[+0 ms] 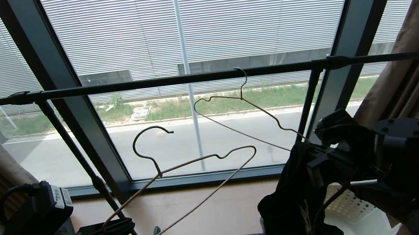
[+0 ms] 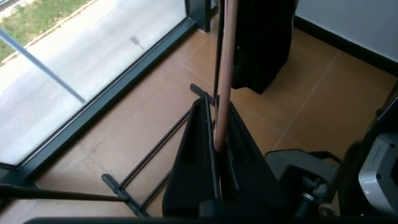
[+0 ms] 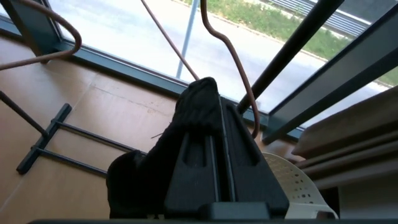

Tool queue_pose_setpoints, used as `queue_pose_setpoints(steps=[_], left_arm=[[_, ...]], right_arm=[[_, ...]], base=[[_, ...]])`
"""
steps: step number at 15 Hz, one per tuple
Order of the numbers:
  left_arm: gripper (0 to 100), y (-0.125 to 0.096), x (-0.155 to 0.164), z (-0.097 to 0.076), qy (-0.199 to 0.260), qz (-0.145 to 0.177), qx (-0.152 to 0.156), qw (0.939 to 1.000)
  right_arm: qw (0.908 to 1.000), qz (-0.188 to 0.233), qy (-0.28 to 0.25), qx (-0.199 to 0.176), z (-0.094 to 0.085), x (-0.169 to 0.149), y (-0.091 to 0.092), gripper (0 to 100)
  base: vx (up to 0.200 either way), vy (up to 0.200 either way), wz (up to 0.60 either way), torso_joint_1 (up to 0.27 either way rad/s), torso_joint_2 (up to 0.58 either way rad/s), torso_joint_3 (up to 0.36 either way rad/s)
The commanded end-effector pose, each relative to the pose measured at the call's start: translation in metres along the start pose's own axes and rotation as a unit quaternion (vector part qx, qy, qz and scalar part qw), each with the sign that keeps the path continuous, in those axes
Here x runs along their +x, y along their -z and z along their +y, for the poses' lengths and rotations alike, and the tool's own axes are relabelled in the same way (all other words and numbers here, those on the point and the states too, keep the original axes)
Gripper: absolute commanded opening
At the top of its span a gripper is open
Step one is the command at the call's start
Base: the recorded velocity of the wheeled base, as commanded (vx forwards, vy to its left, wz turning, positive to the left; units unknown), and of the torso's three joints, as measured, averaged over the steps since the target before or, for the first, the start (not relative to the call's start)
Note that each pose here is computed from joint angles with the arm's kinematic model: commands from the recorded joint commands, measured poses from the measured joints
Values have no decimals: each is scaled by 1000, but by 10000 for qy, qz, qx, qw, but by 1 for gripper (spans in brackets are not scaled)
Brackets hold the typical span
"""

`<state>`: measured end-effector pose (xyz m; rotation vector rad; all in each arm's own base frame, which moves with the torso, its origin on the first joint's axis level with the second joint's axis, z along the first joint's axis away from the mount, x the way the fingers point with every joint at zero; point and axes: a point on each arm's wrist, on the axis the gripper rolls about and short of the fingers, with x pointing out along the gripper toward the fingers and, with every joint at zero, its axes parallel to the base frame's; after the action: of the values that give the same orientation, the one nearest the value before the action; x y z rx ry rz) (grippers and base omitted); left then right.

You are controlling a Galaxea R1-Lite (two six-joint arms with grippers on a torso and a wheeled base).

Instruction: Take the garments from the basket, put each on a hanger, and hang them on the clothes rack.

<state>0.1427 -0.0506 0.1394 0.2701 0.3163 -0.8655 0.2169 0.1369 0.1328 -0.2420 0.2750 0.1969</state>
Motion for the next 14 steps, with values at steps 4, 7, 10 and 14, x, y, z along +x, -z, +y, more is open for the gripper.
queue_pose_setpoints(steps=[4,7,10,14], left_arm=[[0,3,19,-11,599,223,43,9979],[0,4,32,-11,809,393,17,9959],[0,0,47,-8,965,480,23,9942],[0,-6,62,-9,1148,508,89,9920]], right_arm=[[9994,-47,356,-24,1,0,-4,0],[9986,-59,519,-26,1,2,-7,0],[9986,-55,527,-87,1,2,-7,0],[9981,-35,605,-111,3,0,-6,0]], base=[[0,0,0,0,0,0],[0,0,0,0,0,0],[0,0,0,0,0,0],[0,0,0,0,0,0]])
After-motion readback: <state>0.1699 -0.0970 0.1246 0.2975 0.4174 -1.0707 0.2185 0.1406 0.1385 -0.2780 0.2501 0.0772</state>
